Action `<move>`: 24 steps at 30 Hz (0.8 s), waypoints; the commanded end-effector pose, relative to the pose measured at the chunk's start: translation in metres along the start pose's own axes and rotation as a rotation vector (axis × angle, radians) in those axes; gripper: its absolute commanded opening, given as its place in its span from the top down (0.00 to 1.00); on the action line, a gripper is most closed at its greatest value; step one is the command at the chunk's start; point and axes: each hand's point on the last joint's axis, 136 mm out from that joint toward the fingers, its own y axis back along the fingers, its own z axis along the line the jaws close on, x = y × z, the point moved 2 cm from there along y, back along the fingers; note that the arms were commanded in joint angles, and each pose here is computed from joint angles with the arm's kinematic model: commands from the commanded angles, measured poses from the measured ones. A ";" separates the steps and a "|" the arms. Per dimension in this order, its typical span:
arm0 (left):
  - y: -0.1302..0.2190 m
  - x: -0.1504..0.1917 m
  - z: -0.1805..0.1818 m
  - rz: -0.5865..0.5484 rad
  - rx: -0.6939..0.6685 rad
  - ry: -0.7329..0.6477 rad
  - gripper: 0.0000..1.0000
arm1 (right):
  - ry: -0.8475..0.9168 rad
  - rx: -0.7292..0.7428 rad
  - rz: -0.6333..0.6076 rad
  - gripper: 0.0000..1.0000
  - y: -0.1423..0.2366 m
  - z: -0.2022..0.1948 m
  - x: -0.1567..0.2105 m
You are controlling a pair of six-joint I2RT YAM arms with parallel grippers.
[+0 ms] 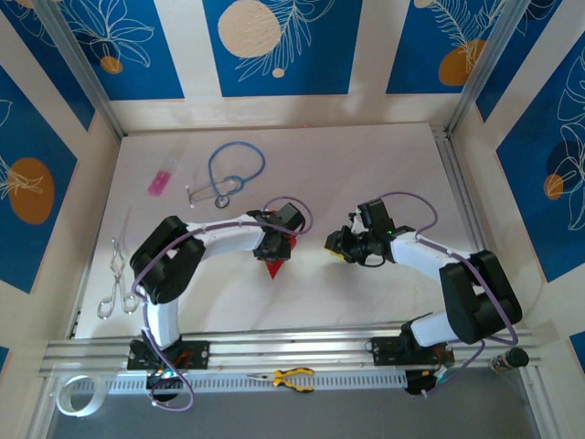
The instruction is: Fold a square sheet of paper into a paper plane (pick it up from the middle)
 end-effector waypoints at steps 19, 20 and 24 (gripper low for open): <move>0.029 -0.012 0.007 -0.064 -0.059 0.062 0.54 | 0.031 -0.031 -0.022 0.68 0.020 0.002 -0.004; 0.032 -0.014 0.006 -0.071 -0.057 0.061 0.53 | 0.030 -0.029 -0.025 0.68 0.021 0.002 -0.004; 0.039 -0.016 0.006 -0.085 -0.043 0.061 0.53 | 0.033 -0.021 -0.040 0.68 0.027 0.003 -0.006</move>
